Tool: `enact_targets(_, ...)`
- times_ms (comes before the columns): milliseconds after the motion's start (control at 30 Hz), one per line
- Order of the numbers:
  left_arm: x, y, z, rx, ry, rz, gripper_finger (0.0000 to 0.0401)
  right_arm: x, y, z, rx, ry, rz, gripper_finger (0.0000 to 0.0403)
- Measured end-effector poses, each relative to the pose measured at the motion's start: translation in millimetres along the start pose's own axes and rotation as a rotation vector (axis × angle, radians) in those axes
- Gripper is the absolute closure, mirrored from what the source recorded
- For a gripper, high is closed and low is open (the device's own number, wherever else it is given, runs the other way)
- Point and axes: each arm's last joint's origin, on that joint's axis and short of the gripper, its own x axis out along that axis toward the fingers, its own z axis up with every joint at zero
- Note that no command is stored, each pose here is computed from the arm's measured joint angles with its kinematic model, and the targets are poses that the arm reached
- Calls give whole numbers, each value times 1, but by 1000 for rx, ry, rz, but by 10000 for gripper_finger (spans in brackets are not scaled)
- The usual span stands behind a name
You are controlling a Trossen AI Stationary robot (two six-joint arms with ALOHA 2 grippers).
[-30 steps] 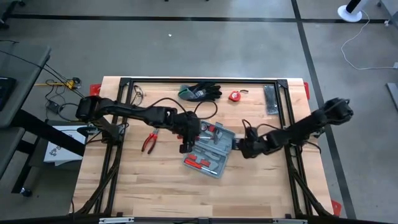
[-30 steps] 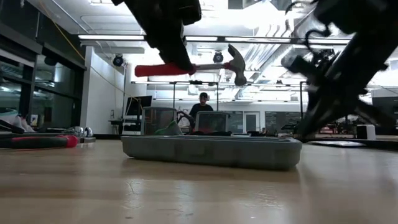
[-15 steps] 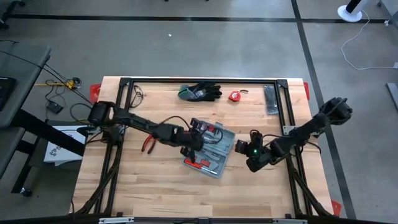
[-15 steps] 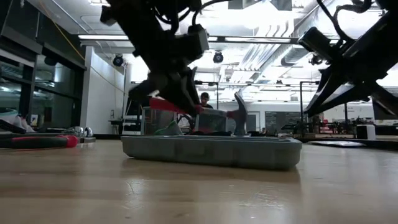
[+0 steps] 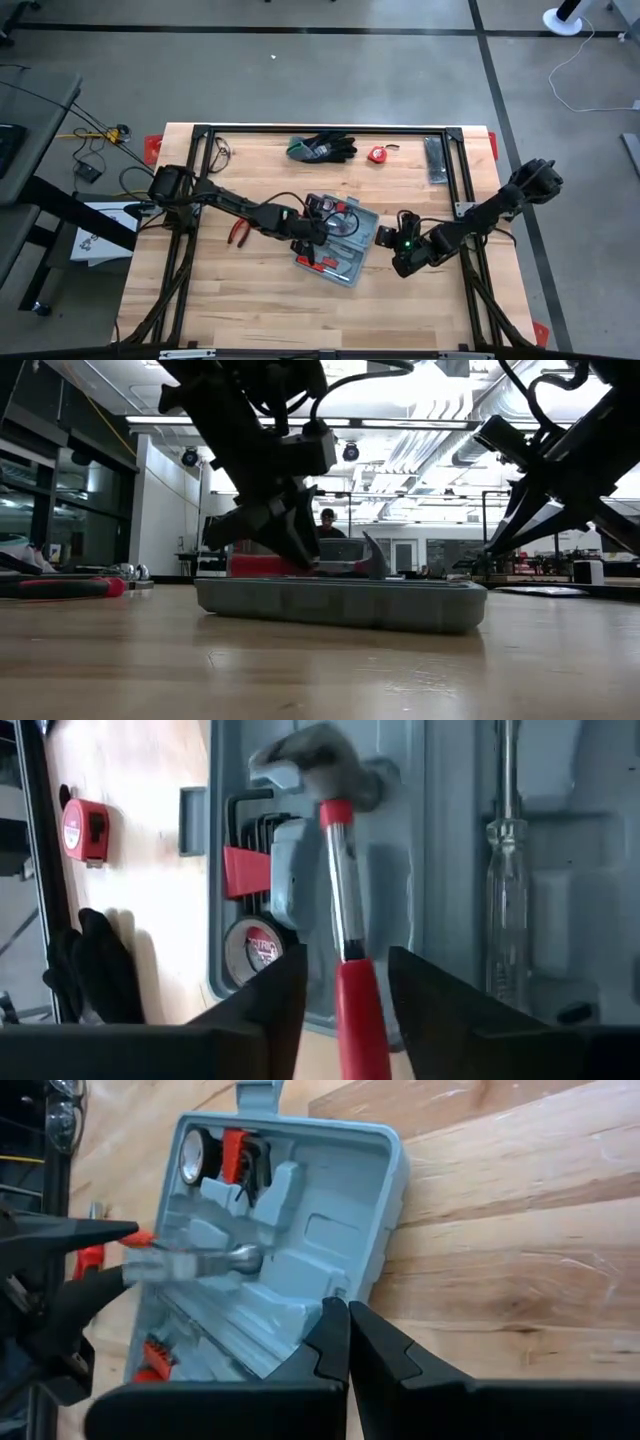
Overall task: Prefit tool cases
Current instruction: Put the hammer into the tool case
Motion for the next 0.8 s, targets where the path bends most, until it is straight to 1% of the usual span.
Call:
enact_targets(67,-1,-3,0,2,3,-11,250,0,0,0,-4,-2,-4,403)
enact_targets(167,-4,-9,2,10,-7,-44,241,0,-1,1,-16,-5,-9,403)
enact_targets(333,-9,-19,5,19,-14,-72,242,0,-1,1,-32,-6,-11,403)
enact_targets(433,-15,-20,6,3,-23,-91,245,0,-1,1,-33,-5,-10,403)
enact_targets(533,-27,-10,6,-44,-63,-123,248,0,-1,0,-33,-5,-10,403)
enact_targets(667,-38,15,2,-146,-125,-164,260,0,-1,0,-33,-5,-9,403)
enact_targets(733,-39,31,-3,-236,-159,-226,279,0,-1,0,-36,-5,-9,403)
enact_targets(800,-33,43,-11,-324,-180,-332,316,0,-1,0,-36,-5,-9,403)
